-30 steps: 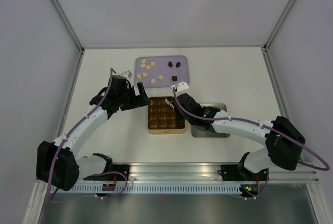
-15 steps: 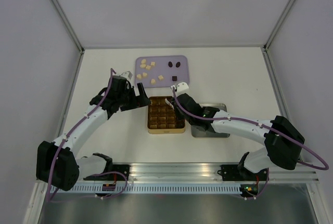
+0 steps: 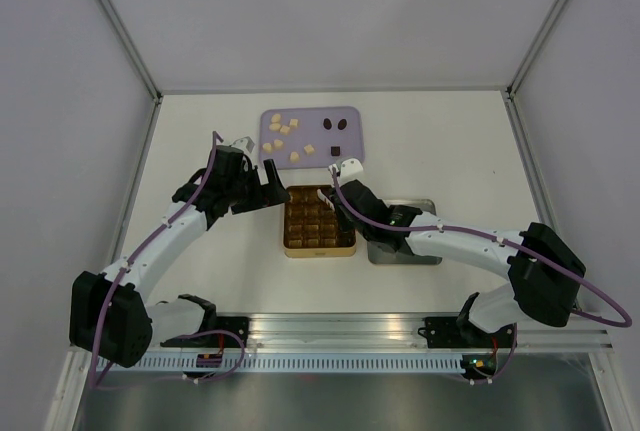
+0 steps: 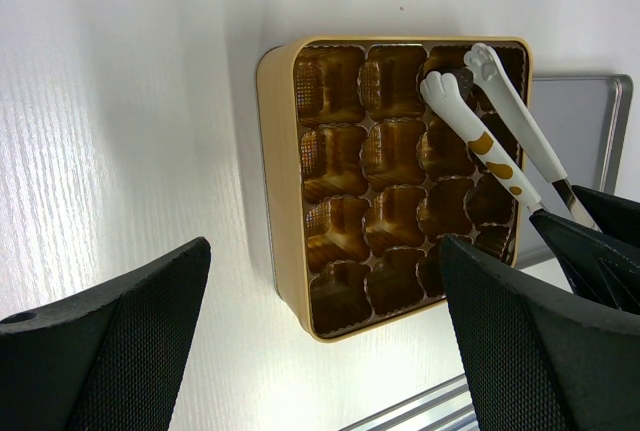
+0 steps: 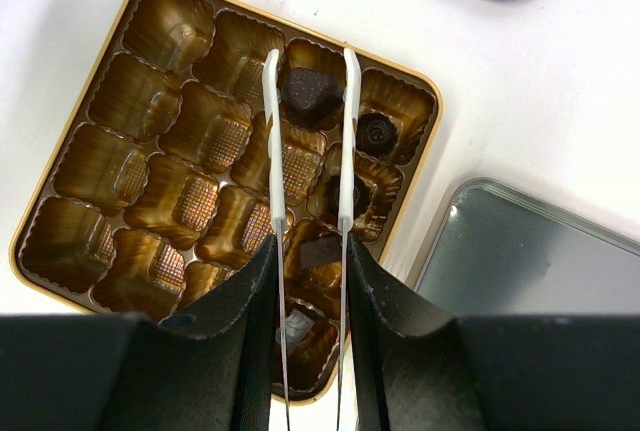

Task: Pack the chocolate
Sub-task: Place the fake chocolate in the packing box.

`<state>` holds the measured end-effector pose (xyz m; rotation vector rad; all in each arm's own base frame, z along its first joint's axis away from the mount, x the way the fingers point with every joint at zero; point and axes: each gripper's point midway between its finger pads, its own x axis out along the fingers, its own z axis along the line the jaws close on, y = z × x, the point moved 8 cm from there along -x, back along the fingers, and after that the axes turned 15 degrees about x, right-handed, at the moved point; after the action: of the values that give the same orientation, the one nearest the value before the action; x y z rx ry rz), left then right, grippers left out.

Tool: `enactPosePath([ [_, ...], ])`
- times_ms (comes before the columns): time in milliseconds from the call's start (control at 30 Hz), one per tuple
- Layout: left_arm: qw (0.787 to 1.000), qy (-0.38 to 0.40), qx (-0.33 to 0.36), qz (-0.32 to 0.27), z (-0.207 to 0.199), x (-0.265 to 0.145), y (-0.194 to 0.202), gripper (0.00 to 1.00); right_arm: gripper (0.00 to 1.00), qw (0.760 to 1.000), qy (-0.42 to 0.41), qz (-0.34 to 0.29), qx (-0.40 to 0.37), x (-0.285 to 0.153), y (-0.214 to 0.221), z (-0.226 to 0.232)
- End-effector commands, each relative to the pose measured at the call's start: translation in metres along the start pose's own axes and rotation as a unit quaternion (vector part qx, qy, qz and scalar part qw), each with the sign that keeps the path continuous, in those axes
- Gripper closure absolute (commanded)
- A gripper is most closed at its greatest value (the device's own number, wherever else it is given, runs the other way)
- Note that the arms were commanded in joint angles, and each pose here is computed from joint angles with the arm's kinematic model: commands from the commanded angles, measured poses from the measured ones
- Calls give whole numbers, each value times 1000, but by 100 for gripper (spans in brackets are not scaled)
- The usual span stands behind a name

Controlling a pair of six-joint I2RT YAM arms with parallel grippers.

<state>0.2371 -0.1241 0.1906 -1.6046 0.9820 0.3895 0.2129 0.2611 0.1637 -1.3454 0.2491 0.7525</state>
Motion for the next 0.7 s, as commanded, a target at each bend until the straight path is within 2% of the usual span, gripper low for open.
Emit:
enactPosePath([
  [0,1000,-2,5,-16,-1,-5,-3,0,66,1000,2,-17,14,-2,-6,4],
  [667,1000,-3,4,-17,-1,-5,-3,0,59,1000,1,-18,14,-5,-9,6],
])
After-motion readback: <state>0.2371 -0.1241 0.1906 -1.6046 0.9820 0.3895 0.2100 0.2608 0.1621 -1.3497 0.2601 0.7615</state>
